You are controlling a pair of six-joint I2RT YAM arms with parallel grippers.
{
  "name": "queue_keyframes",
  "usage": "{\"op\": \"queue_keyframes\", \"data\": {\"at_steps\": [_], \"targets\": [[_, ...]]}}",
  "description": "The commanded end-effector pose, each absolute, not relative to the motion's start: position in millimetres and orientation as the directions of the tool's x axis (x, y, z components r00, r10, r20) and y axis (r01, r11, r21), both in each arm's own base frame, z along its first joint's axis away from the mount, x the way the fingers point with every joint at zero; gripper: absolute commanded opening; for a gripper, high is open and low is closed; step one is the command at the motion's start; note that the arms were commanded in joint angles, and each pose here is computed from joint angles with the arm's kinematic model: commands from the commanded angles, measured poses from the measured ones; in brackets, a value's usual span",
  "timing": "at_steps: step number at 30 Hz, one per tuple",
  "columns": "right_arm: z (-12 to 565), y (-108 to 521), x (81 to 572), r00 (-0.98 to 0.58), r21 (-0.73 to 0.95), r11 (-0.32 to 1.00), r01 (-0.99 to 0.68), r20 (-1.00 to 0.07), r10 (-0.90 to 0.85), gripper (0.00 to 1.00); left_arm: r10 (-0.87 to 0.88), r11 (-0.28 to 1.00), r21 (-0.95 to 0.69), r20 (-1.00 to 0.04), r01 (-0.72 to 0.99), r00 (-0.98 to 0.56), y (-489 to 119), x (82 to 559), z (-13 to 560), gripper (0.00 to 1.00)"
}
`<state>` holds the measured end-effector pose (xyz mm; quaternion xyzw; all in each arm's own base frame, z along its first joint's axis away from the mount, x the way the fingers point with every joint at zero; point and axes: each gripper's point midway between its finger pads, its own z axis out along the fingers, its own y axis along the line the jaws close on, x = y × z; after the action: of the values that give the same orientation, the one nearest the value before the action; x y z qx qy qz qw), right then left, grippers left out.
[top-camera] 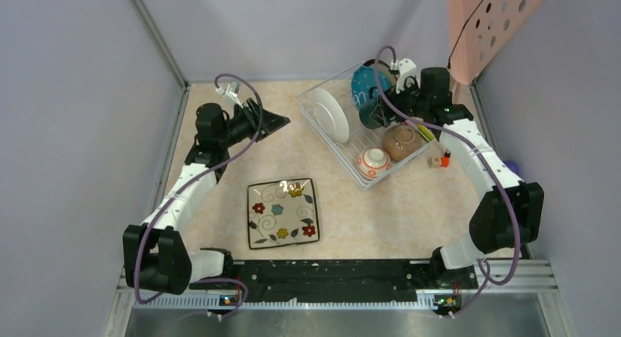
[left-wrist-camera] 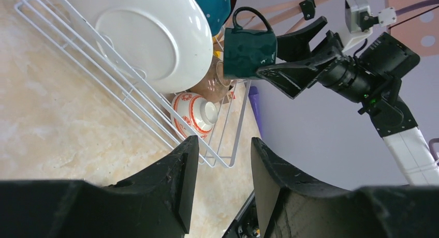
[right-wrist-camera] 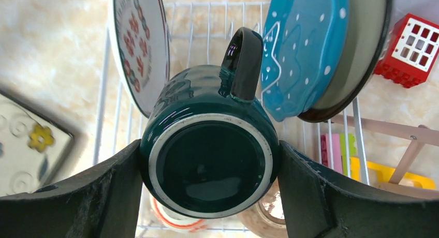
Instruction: Load the mixed dishes into the dish rack
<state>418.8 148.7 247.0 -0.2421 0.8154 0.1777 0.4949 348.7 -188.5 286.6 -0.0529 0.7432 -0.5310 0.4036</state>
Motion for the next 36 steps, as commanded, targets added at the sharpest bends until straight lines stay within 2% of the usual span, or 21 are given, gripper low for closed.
{"op": "queue_keyframes", "data": {"at_steps": [1, 6, 8, 14, 26, 36], "targets": [[272.0, 154.5, 436.6, -0.191, -0.160, 0.729, -0.665, -0.908, -0.373, 0.00, -0.517, 0.449, -0.808, -0.583, 0.381, -0.627, -184.1, 340.1, 292.7, 0.46], [245.1, 157.9, 446.6, -0.130, -0.268, 0.668, -0.694, -0.866, -0.483, 0.00, -0.513, 0.453, -0.807, -0.584, 0.380, -0.629, -183.6, 334.1, 286.7, 0.46], [235.9, 160.3, 447.2, -0.082, -0.316, 0.605, -0.731, -0.840, -0.537, 0.00, -0.509, 0.449, -0.810, -0.579, 0.377, -0.637, -184.2, 331.1, 282.1, 0.46], [227.6, 153.7, 467.7, -0.111, -0.353, 0.584, -0.731, -0.783, -0.612, 0.00, -0.507, 0.456, -0.809, -0.579, 0.371, -0.639, -182.5, 323.9, 270.4, 0.45], [195.1, 166.5, 479.8, -0.177, -0.316, 0.596, -0.738, -0.762, -0.623, 0.00, -0.499, 0.482, -0.792, -0.600, 0.376, -0.625, -179.2, 318.5, 271.2, 0.44], [159.7, 157.2, 494.9, -0.295, -0.294, 0.667, -0.685, -0.725, -0.623, 0.00, -0.490, 0.492, -0.790, -0.598, 0.365, -0.634, -178.5, 317.2, 264.9, 0.44]]}}
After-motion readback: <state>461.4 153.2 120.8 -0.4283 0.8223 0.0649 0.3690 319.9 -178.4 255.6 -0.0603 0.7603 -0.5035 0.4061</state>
